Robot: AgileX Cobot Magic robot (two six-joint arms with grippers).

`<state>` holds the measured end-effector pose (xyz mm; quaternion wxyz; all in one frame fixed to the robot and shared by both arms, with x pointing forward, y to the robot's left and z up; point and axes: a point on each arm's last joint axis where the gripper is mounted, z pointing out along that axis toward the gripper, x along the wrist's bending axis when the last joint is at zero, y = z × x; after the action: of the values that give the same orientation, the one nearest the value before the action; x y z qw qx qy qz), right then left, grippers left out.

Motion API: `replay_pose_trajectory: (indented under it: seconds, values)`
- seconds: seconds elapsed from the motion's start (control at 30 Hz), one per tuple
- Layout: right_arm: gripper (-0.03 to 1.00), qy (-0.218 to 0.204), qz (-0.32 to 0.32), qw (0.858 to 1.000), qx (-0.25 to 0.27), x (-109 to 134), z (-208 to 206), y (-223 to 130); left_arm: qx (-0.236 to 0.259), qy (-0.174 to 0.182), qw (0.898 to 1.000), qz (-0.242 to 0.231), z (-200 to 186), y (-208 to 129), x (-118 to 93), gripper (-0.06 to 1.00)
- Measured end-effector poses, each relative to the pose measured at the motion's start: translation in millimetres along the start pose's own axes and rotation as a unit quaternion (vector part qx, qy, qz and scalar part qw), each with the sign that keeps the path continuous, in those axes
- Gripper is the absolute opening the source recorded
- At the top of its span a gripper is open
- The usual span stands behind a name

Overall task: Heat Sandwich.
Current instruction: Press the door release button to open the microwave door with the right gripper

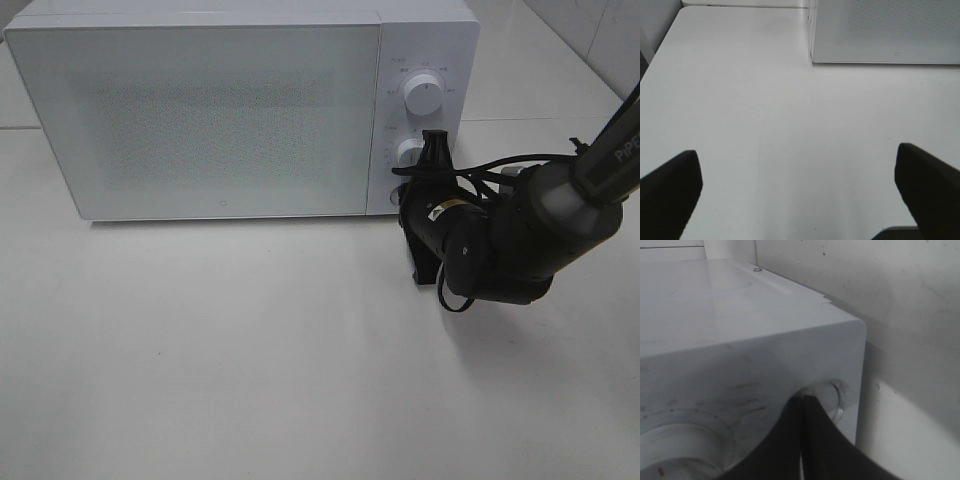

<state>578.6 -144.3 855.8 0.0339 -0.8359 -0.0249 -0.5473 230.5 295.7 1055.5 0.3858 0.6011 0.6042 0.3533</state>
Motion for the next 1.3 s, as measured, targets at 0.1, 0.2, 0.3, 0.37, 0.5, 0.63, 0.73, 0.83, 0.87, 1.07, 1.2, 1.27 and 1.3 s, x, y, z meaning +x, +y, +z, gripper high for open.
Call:
replay_pose_trajectory:
  seconds: [0.1,0.2,0.3,0.37,0.5,0.63,0.73,0.83,0.87,1.07,1.2,1.27,1.3]
  values:
    - [0.01,0.001,0.001,1.0,-0.001,-1,2,-1,0.0,0.0,1.0,0.0,0,0,0,0.99]
    - [0.01,0.004,0.005,1.0,-0.002,1,4,-2,0.0,0.0,1.0,0.0,0,0,0,0.99]
    - [0.01,-0.001,0.013,1.0,-0.007,2,8,-2,0.0,0.0,1.0,0.0,0,0,0,0.99]
    - [0.01,0.0,0.014,1.0,-0.009,1,12,-2,0.0,0.0,1.0,0.0,0,0,0,0.99]
    - [0.01,-0.004,0.014,1.0,-0.01,1,16,-2,0.0,0.0,1.0,0.0,0,0,0,0.99]
    - [0.01,-0.011,0.007,1.0,-0.009,2,18,-4,0.0,0.0,1.0,0.0,0,0,0,0.99]
    - [0.01,-0.013,0.002,1.0,-0.009,1,18,-4,0.0,0.0,1.0,0.0,0,0,0,0.99]
    - [0.01,-0.014,0.001,1.0,-0.009,1,18,-4,0.0,0.0,1.0,0.0,0,0,0,0.99]
    - [0.01,-0.015,0.0,1.0,-0.008,1,18,-4,0.0,0.0,1.0,0.0,0,0,0,0.99]
    - [0.01,-0.016,-0.001,1.0,-0.008,1,18,-4,0.0,0.0,1.0,0.0,0,0,0,0.99]
    - [0.01,-0.017,-0.001,1.0,-0.009,1,18,-4,0.0,0.0,1.0,0.0,0,0,0,0.99]
    - [0.01,-0.017,-0.001,1.0,-0.009,1,18,-4,0.0,0.0,1.0,0.0,0,0,0,0.99]
    - [0.01,-0.017,-0.001,1.0,-0.009,1,18,-4,0.0,0.0,1.0,0.0,0,0,0,0.99]
